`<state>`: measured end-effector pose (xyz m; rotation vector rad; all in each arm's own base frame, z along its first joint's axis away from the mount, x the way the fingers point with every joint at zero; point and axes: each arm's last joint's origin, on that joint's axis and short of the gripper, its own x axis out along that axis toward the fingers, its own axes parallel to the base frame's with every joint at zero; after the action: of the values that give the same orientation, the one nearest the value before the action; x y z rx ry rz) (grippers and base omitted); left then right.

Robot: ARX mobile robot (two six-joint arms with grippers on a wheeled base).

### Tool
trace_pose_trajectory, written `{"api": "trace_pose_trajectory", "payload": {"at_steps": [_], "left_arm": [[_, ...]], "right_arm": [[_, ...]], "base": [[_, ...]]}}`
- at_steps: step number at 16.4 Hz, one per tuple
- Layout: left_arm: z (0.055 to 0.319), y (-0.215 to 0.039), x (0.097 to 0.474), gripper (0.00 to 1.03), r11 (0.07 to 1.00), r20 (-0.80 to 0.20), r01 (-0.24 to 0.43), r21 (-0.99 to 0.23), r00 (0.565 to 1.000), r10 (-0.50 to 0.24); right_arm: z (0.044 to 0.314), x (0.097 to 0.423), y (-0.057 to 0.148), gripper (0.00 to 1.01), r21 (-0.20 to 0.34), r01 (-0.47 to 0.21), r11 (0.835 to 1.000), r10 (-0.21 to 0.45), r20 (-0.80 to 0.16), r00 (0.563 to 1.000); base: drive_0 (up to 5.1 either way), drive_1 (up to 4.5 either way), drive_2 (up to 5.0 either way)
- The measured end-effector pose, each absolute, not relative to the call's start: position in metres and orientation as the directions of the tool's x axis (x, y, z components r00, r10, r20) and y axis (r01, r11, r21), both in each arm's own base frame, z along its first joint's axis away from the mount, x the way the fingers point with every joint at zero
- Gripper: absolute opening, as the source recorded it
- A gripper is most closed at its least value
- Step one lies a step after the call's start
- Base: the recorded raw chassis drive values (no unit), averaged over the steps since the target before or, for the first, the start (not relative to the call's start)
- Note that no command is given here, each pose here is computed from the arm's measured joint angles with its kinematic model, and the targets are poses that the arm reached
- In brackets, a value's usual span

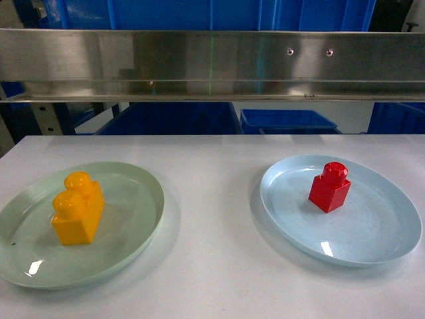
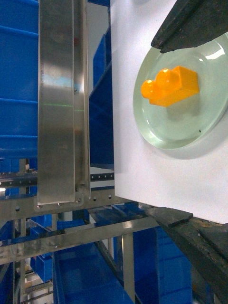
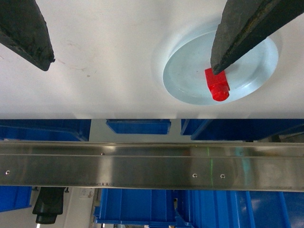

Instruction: Sort and place red and yellow blocks in left bins

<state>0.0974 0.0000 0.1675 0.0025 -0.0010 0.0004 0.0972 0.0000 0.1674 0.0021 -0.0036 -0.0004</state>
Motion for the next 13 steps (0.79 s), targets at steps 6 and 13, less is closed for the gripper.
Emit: {"api": "trace_pose_trajectory", "payload": {"at_steps": [6,13], "left_arm": [[0.167,0.000,0.097,0.98,1.000,0.001,0.000,0.002,1.000,0.000],[0.234,-0.007,0.186,0.98,0.994,-0.191,0.104,-0.035,0.976,-0.109]], "right_arm": [[0.167,0.097,0.000,0.98,0.002,0.000,1.000,0.000,0.004,1.000],[0.239,0.201,0.017,0.98,0.131,-0.166,0.977,0.178,-0.089,0.980]], "base": [[0.0,0.00,0.0],[0.0,0.00,0.0]]}}
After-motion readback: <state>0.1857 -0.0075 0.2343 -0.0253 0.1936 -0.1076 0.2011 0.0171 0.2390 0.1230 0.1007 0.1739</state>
